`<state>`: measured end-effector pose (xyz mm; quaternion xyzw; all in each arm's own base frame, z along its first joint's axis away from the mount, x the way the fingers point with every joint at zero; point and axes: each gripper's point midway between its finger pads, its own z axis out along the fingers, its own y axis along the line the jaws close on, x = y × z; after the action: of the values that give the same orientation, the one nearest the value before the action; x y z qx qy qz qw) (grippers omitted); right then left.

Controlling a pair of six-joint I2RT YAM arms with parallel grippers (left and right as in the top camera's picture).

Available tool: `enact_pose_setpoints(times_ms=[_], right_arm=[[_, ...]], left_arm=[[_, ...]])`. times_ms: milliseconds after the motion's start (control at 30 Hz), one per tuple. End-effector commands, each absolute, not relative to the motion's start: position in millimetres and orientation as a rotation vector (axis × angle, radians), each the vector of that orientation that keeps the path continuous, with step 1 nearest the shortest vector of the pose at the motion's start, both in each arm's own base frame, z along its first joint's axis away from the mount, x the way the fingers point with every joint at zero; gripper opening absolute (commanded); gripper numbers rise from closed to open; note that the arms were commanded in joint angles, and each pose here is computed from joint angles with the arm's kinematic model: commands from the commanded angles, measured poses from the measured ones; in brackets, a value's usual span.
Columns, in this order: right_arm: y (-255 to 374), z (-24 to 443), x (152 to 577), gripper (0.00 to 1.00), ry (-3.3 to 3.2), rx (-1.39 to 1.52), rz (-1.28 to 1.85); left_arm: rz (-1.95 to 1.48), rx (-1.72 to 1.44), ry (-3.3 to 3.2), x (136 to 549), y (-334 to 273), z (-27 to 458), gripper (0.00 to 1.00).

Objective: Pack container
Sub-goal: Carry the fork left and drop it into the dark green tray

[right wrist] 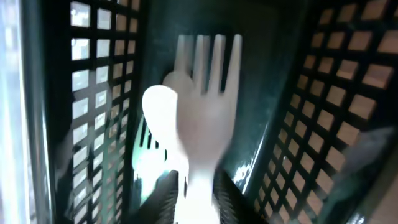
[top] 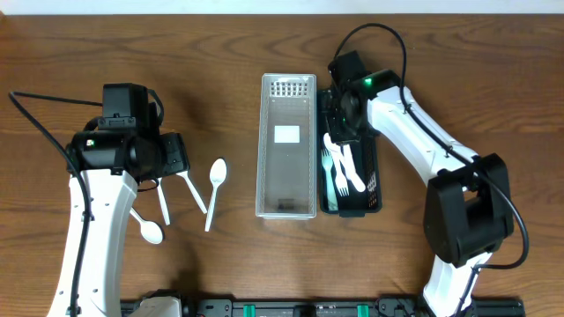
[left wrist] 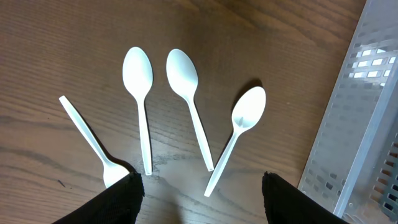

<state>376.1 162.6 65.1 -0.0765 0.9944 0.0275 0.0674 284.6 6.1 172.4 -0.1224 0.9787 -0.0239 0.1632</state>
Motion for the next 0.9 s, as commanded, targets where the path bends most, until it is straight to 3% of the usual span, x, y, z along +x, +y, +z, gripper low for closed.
enact_pose_setpoints(times_ms=[0,67,200,400,433,467,533,633,733,867], right_arm=[[168.7,67.2,374.1,0.34,2.987,-0.251,0.088],[168.9,68.3,374.6,0.41,2.983,-0.254,0.089],[169.0,83.4,379.5,0.42,2.938,-0.274,0.100],[154.5,173.2,401.6,0.55,2.711,-0.240,0.083],[148.2,189.4,403.5,0.59,2.671,-0.219,0.072],[140.5,205.1,404.7,0.63,2.632,-0.195,0.057],[115.9,236.2,404.0,0.79,2.553,-0.123,0.012],[73.0,262.0,396.7,0.92,2.509,-0.001,-0.040],[21.9,265.5,387.1,0.99,2.533,0.152,-0.089],[-19.4,248.2,377.4,0.99,2.618,0.233,-0.060]], left_arm=[[-0.066,-0.338,2.782,286.8,6.3,177.2,0.64],[-0.067,-0.338,2.784,286.6,6.2,177.1,0.64],[-0.065,-0.340,2.793,284.4,6.2,176.4,0.64],[-0.066,-0.339,2.785,285.2,6.2,177.6,0.65],[-0.066,-0.338,2.782,285.0,6.2,178.7,0.72],[-0.067,-0.337,2.777,284.6,6.2,180.0,0.73],[-0.068,-0.328,2.760,283.4,6.0,184.7,0.74],[-0.074,-0.262,2.727,281.0,-1.1,195.0,0.76],[-0.088,-0.120,2.685,279.7,-19.6,206.6,0.83],[-0.091,0.089,2.677,277.4,-49.5,208.0,0.98]])
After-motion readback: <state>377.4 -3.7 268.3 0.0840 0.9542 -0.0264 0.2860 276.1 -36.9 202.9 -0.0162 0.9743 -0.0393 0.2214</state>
